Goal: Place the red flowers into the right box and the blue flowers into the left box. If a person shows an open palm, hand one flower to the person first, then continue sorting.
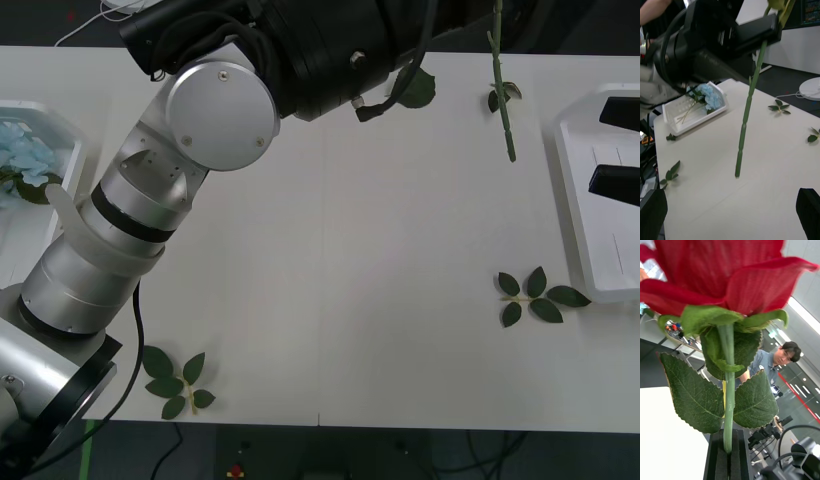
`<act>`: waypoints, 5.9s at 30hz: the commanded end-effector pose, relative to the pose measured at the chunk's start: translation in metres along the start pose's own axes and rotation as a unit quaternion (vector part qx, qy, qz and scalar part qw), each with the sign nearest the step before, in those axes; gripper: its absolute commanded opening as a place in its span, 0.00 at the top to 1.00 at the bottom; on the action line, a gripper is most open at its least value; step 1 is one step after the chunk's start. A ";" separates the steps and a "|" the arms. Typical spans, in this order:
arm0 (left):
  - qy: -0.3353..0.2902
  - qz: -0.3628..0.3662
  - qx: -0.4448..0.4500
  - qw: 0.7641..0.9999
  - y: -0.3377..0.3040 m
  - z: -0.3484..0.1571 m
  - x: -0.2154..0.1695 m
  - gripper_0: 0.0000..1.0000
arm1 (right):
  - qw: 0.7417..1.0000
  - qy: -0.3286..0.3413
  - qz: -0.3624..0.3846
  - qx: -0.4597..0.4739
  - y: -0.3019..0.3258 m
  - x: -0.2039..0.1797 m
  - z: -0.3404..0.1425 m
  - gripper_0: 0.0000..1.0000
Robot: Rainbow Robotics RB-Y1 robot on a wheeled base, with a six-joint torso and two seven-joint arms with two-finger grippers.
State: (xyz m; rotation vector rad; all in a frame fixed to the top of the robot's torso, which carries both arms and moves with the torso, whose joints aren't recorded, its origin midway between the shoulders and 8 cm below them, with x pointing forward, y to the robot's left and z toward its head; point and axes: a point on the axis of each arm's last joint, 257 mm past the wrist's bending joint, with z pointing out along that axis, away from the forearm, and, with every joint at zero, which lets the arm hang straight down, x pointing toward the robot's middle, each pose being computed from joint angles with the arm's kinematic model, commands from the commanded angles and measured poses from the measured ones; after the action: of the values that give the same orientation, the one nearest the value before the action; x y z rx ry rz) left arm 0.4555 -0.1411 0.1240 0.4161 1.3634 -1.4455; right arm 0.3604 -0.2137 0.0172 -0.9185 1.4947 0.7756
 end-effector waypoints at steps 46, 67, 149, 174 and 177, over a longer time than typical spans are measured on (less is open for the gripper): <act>-0.005 0.001 0.051 0.999 -0.041 0.013 0.001 1.00 | 0.994 -0.047 0.062 -0.078 0.019 -0.022 0.097 1.00; -0.005 0.001 0.051 0.999 -0.041 0.013 0.001 0.00 | 0.993 -0.057 0.064 -0.079 0.019 -0.024 0.099 1.00; -0.005 0.001 0.051 0.999 -0.041 0.013 0.001 0.00 | 0.740 0.387 0.061 0.547 -0.317 0.263 -0.289 1.00; 0.118 0.046 -0.017 0.992 0.004 -0.037 -0.009 0.00 | 0.770 0.350 0.092 0.526 -0.311 0.260 -0.260 0.00; 0.189 0.051 -0.061 0.979 0.027 -0.086 -0.024 0.00 | 0.788 0.338 0.110 0.503 -0.304 0.249 -0.238 0.00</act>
State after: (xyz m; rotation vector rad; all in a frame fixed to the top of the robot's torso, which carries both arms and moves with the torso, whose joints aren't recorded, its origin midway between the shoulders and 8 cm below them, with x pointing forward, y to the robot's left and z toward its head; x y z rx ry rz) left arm 0.4508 -0.1012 0.0531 0.6322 1.7754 -1.3377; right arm 0.4915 -0.6255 -0.2115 -0.1187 2.3238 -0.4091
